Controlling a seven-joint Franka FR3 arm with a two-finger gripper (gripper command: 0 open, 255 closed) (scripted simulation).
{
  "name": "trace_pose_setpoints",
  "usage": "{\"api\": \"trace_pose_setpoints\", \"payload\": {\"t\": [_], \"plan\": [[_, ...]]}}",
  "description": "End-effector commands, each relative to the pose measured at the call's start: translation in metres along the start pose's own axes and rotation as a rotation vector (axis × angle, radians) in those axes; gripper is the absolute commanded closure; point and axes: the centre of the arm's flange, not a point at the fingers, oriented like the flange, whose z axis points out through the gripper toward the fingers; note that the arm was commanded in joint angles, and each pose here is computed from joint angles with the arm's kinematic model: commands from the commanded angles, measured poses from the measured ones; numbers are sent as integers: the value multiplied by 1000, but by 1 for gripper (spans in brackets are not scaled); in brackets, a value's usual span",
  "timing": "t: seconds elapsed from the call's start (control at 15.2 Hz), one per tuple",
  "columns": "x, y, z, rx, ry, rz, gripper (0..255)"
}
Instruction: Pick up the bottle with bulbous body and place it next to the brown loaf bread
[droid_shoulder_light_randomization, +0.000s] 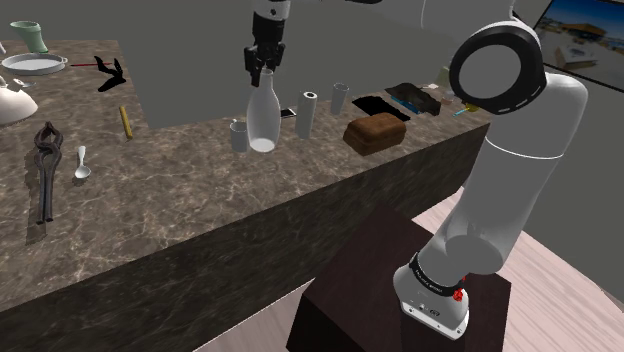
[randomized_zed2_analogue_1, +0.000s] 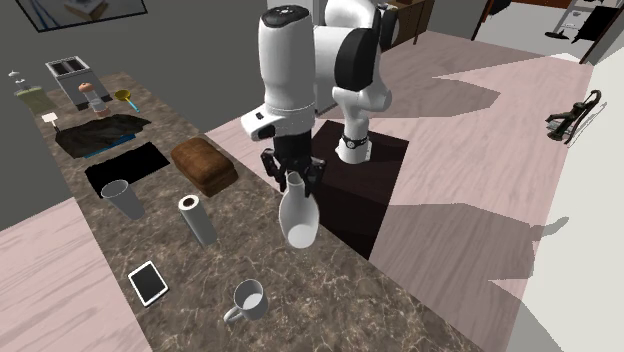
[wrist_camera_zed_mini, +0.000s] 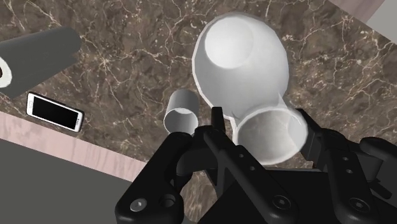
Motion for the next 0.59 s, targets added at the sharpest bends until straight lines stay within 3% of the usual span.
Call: {"api": "trace_pose_setpoints", "payload": {"t": [0.0, 0.53], "plan": [[2, -1, -11, 0, 0, 0, 255], [6, -2, -53, 0, 0, 0, 255]]}}
